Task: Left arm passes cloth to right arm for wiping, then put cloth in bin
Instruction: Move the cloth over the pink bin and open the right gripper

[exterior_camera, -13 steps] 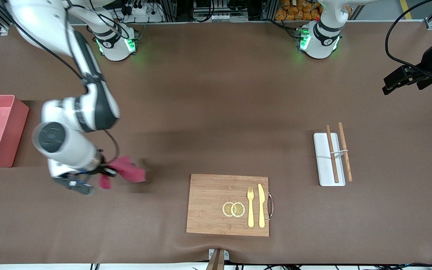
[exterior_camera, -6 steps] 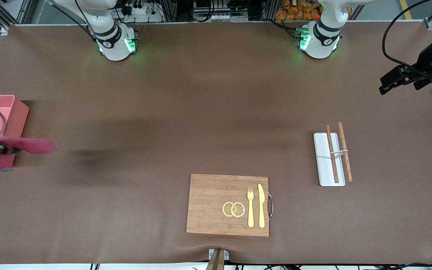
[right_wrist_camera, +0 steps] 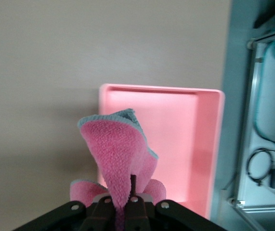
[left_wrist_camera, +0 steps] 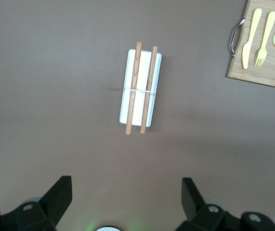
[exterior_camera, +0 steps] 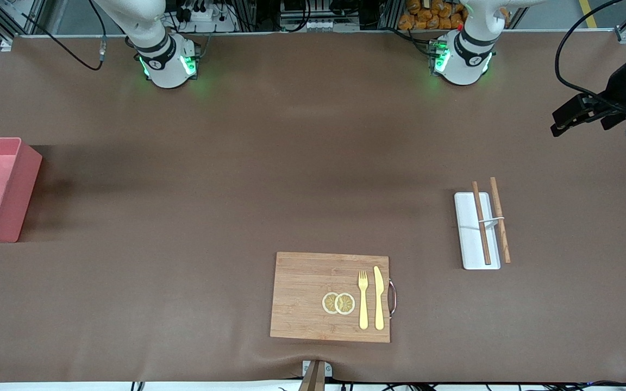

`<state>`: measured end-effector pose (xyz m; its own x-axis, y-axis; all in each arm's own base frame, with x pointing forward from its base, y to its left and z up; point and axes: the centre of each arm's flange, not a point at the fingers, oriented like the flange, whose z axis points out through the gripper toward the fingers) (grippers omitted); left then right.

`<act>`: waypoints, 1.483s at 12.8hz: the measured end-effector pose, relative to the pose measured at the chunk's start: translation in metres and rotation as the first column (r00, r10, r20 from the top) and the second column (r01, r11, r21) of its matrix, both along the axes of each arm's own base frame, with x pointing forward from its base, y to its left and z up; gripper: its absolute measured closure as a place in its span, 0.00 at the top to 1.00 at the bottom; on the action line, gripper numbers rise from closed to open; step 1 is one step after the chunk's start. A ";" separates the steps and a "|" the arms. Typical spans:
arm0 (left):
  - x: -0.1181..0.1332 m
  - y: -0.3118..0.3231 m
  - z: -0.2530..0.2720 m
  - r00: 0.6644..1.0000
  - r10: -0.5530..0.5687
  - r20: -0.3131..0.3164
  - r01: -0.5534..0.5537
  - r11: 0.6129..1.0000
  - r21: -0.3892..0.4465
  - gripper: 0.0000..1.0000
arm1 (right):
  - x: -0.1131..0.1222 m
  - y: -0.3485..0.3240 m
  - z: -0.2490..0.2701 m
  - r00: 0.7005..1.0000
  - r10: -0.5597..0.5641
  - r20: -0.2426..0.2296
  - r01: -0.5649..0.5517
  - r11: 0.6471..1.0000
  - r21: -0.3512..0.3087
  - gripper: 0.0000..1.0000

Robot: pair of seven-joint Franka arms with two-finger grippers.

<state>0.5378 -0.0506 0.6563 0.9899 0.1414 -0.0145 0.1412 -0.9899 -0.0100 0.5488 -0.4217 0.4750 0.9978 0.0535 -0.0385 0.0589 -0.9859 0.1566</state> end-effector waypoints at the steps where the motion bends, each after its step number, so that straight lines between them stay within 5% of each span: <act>1: 0.000 0.000 0.000 1.000 0.000 0.000 0.000 1.000 0.000 1.00 | -0.004 -0.016 -0.014 1.000 -0.002 -0.005 0.002 1.000 -0.020 0.03; 5: 0.000 0.001 0.001 1.000 0.001 0.002 -0.001 1.000 0.000 1.00 | -0.005 -0.040 -0.062 0.999 -0.013 -0.030 0.012 1.000 -0.022 0.09; 9: 0.000 0.001 0.002 1.000 0.001 0.004 -0.001 1.000 0.000 1.00 | 0.013 -0.016 -0.052 0.999 0.027 -0.026 -0.027 1.000 -0.006 0.56; 13: 0.000 0.003 0.002 1.000 0.005 0.004 -0.005 1.000 0.000 1.00 | 0.067 0.092 0.000 0.994 0.111 0.019 -0.111 0.994 0.005 0.99; 19: 0.000 0.003 0.001 1.000 0.005 0.001 -0.005 1.000 0.000 1.00 | 0.108 0.339 0.038 0.997 -0.072 -0.030 0.074 0.995 0.071 1.00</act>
